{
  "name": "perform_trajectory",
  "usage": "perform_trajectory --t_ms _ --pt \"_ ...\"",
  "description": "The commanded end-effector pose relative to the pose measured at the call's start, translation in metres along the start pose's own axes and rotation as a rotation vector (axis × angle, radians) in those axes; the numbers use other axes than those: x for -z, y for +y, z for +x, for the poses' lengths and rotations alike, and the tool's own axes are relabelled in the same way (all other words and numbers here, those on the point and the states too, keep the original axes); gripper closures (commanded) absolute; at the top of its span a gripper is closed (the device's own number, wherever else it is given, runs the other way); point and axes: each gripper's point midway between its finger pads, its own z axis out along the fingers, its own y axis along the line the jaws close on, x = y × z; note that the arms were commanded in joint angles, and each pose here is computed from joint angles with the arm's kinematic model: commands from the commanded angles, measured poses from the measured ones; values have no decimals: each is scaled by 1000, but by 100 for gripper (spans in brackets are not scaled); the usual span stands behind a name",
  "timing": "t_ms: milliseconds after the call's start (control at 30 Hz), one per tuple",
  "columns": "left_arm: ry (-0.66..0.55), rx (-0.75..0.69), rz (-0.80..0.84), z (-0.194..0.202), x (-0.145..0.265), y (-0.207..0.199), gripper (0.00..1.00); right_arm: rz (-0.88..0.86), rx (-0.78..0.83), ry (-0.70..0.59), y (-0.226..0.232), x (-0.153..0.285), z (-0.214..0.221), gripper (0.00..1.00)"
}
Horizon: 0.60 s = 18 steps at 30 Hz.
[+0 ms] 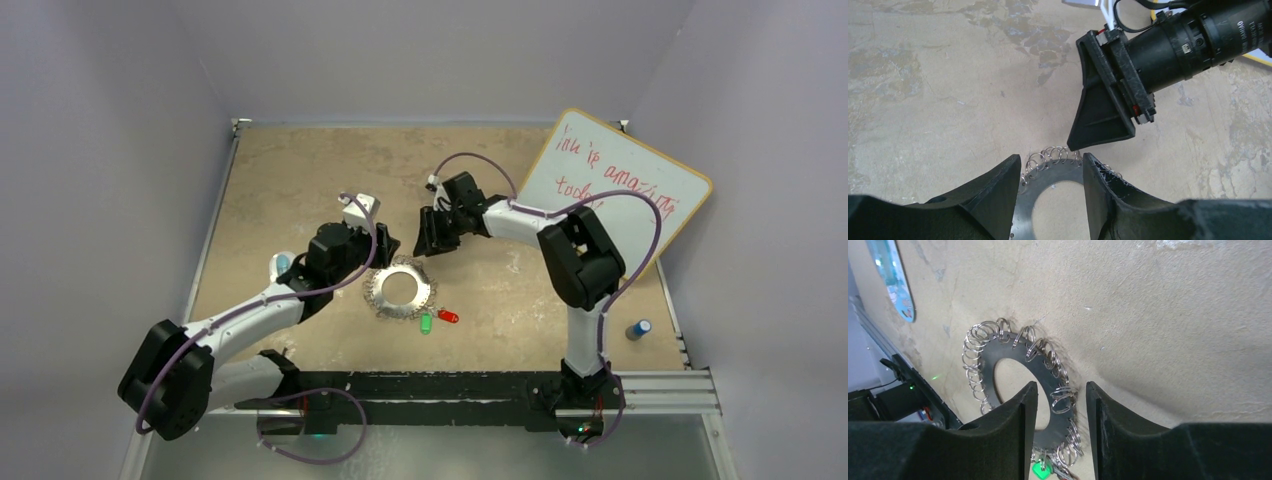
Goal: Put the keys on the keyring
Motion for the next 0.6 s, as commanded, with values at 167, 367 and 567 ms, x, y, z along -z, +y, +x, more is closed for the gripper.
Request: perform_trajectory --t_ms 167,367,567 --pt "-62 24 27 -19 -2 -6 53 138 37 55 -17 -11 16 63" --pt "-63 25 27 -20 -4 -7 53 106 54 68 -4 -15 21 64" --pt "-52 23 43 -17 -3 -9 53 107 68 69 0 -11 21 78"
